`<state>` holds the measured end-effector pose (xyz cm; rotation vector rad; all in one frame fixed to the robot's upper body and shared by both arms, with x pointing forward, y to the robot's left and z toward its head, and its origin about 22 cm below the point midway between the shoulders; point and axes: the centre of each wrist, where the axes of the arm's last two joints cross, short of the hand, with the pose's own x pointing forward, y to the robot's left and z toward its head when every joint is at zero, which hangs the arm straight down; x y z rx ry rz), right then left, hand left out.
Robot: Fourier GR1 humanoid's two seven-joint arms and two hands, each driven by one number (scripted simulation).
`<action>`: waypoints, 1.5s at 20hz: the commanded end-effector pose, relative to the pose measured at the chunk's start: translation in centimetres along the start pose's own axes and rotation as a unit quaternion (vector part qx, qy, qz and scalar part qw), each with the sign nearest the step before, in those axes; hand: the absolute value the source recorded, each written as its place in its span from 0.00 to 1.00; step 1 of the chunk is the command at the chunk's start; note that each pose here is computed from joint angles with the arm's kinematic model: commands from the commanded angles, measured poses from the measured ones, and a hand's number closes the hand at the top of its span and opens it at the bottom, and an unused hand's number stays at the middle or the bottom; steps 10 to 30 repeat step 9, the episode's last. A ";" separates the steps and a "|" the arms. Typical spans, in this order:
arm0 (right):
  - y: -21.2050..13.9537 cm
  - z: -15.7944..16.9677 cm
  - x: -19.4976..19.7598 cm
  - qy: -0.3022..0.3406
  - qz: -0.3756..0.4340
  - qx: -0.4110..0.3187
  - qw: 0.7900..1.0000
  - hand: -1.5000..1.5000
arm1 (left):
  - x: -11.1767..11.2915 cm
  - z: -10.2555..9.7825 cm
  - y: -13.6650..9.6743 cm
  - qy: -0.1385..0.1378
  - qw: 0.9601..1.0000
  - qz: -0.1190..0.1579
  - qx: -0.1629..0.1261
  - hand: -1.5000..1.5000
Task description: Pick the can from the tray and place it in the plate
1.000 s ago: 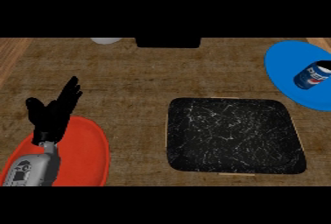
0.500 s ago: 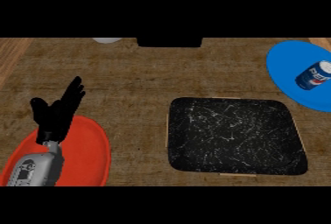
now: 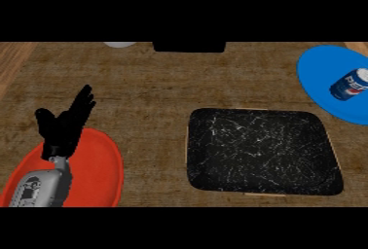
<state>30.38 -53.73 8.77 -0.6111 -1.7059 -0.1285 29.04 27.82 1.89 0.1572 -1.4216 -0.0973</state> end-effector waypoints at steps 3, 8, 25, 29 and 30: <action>-2.4 0.1 1.0 0.017 0.023 -0.003 1.000 0.00 | 0.7 -0.1 -0.1 -0.003 1.000 0.003 0.006 0.50; -3.9 1.5 0.0 0.024 0.037 -0.007 0.999 0.00 | -0.9 -0.2 0.1 0.003 1.000 0.002 -0.004 0.50; -3.1 1.6 -0.6 0.028 0.046 -0.004 0.999 0.00 | 0.0 -0.2 0.1 0.008 1.000 -0.002 -0.011 0.50; -3.1 1.6 -0.6 0.028 0.046 -0.004 0.999 0.00 | 0.0 -0.2 0.1 0.008 1.000 -0.002 -0.011 0.50; -3.1 1.6 -0.6 0.028 0.046 -0.004 0.999 0.00 | 0.0 -0.2 0.1 0.008 1.000 -0.002 -0.011 0.50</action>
